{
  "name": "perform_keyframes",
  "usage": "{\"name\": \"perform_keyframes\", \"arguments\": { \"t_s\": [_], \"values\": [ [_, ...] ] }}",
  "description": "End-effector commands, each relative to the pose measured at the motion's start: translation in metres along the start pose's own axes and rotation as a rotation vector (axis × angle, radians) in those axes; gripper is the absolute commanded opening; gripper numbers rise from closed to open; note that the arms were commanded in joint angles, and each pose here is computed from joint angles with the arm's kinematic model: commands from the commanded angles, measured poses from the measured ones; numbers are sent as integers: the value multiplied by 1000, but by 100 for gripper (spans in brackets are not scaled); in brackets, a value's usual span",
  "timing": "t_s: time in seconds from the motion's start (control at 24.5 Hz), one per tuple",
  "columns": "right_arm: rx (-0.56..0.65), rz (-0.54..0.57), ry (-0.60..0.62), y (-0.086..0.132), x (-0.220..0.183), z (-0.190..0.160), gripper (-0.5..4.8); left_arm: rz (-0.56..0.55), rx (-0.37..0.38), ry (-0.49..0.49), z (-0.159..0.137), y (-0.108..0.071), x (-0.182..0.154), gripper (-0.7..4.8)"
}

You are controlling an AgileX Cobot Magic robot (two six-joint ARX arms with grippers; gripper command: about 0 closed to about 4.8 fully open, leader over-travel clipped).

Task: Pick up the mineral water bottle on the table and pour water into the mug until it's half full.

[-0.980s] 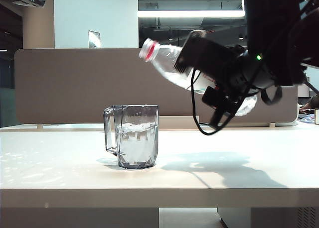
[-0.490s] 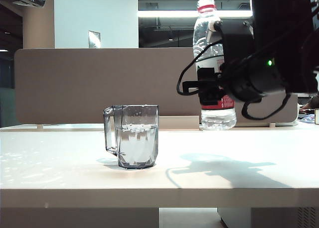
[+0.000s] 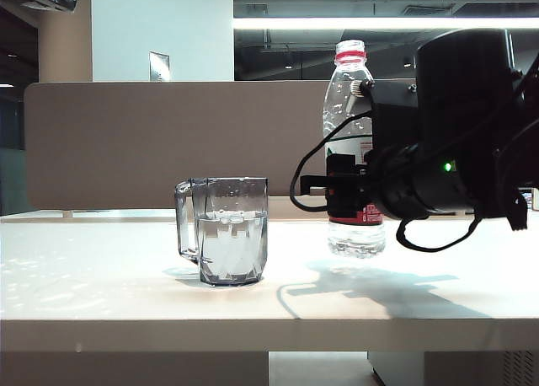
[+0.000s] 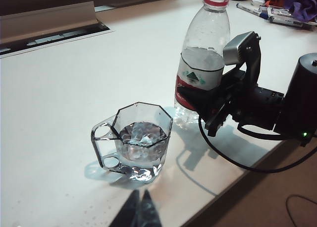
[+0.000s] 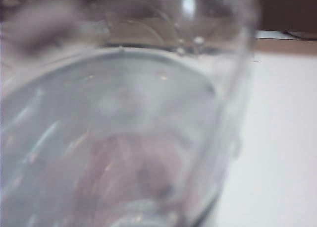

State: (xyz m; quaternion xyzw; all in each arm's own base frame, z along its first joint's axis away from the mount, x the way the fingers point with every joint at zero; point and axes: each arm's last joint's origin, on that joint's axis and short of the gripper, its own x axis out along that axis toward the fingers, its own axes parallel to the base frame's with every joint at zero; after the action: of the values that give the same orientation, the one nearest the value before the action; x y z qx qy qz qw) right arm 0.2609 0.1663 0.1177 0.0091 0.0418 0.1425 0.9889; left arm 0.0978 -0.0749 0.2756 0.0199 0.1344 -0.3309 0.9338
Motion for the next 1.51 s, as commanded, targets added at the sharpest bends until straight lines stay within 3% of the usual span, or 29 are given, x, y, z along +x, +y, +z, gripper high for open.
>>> {"name": "perform_keyframes", "arguments": {
  "t_s": [0.04, 0.94, 1.02, 1.18, 1.35, 1.51],
  "values": [
    [33, 38, -50, 2, 1, 2, 208, -3, 2, -11, 1, 0, 0, -4],
    [56, 53, -19, 2, 2, -12, 214, -3, 2, -11, 1, 0, 0, -4],
    [49, 51, 3, 2, 3, -14, 252, -3, 2, -11, 1, 0, 0, -4],
    [43, 57, 26, 2, 2, -16, 269, -3, 2, -11, 1, 0, 0, -4],
    [31, 58, 48, 2, 1, -19, 393, -3, 2, -11, 1, 0, 0, -4],
    [0, 59, 50, 1, 0, -20, 412, -3, 2, -11, 1, 0, 0, -4]
  ]
}}
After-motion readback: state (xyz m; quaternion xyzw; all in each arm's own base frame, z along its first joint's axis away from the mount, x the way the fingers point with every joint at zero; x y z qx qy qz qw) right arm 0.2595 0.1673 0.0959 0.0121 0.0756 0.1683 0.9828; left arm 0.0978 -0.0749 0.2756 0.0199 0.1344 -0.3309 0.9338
